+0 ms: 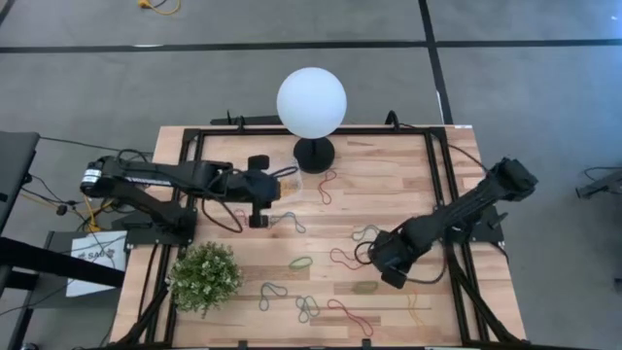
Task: Pick and place items into bin
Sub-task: Put the yellow rubber band into the transparent bin
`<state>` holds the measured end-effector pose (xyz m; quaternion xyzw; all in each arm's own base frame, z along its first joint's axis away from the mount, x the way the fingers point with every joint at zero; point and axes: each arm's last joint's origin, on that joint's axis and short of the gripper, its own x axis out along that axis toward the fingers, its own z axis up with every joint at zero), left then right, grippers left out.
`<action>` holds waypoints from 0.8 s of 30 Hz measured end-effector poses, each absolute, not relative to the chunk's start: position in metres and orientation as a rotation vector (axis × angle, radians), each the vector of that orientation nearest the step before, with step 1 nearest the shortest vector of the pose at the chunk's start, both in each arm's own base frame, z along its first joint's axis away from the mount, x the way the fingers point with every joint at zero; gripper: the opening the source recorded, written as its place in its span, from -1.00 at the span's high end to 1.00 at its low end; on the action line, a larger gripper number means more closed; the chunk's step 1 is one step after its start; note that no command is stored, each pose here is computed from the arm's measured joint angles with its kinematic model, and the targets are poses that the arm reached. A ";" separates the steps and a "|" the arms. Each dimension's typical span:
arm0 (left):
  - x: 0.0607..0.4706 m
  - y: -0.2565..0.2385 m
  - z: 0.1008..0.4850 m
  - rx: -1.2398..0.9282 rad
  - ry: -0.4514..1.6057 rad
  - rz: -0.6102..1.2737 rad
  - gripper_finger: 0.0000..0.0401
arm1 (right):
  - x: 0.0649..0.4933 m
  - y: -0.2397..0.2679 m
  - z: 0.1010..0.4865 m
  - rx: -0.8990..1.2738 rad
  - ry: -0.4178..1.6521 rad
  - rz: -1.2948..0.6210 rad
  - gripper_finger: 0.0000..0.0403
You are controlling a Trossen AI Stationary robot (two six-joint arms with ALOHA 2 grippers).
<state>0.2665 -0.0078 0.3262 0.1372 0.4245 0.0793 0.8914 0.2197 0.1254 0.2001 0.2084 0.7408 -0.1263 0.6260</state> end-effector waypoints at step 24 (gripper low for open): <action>0.265 -0.019 0.325 0.391 0.894 0.086 0.67 | 0.190 0.200 0.172 0.646 1.703 -0.419 0.63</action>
